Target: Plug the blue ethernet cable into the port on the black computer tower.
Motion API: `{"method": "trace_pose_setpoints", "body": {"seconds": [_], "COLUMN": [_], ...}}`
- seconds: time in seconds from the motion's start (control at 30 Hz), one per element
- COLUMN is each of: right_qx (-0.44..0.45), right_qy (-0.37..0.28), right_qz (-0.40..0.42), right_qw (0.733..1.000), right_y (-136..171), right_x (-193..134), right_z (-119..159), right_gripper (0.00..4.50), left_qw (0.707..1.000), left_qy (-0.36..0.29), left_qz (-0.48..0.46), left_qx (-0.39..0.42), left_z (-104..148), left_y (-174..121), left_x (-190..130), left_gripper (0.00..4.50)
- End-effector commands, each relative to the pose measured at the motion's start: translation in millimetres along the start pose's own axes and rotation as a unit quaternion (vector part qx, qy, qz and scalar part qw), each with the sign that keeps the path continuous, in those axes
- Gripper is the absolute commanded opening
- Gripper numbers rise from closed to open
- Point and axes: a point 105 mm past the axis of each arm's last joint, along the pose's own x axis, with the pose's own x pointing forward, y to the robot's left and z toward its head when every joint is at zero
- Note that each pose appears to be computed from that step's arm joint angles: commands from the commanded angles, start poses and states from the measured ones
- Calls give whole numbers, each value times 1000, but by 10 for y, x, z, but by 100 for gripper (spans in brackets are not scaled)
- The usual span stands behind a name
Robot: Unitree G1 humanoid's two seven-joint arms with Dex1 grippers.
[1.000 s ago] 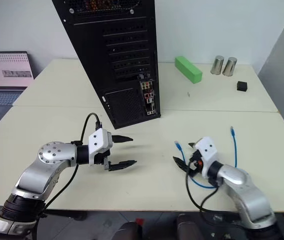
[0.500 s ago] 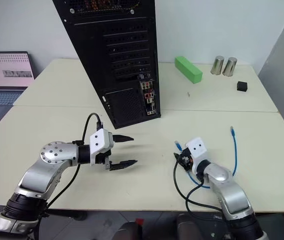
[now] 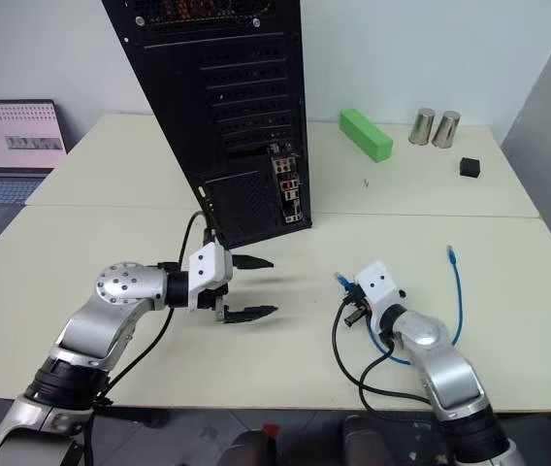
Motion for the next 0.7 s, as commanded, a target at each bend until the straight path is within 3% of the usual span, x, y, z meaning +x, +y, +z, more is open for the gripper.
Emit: {"method": "trace_pose_setpoints", "body": {"seconds": [0.03, 0.23, 0.63, 0.7], "right_qx": [-54, -79, -82, -85], "right_qy": [-46, -40, -38, -37], "right_qz": [104, 203, 224, 223], "right_qw": [992, 975, 970, 970], "right_y": [271, 480, 514, 513], "right_x": [-74, -184, -174, -167], "right_z": [345, 452, 496, 495], "right_gripper": [4, 2, 2, 2], "left_qw": [999, 997, 994, 993], "left_qy": [-10, -16, -18, -17], "left_qz": [-29, -56, -94, -97], "left_qx": [35, 54, 59, 58], "left_z": [84, 78, 60, 55], "left_y": [10, 18, -66, -70], "left_x": [69, 165, 194, 192], "left_gripper": [443, 443, 443, 407]}}
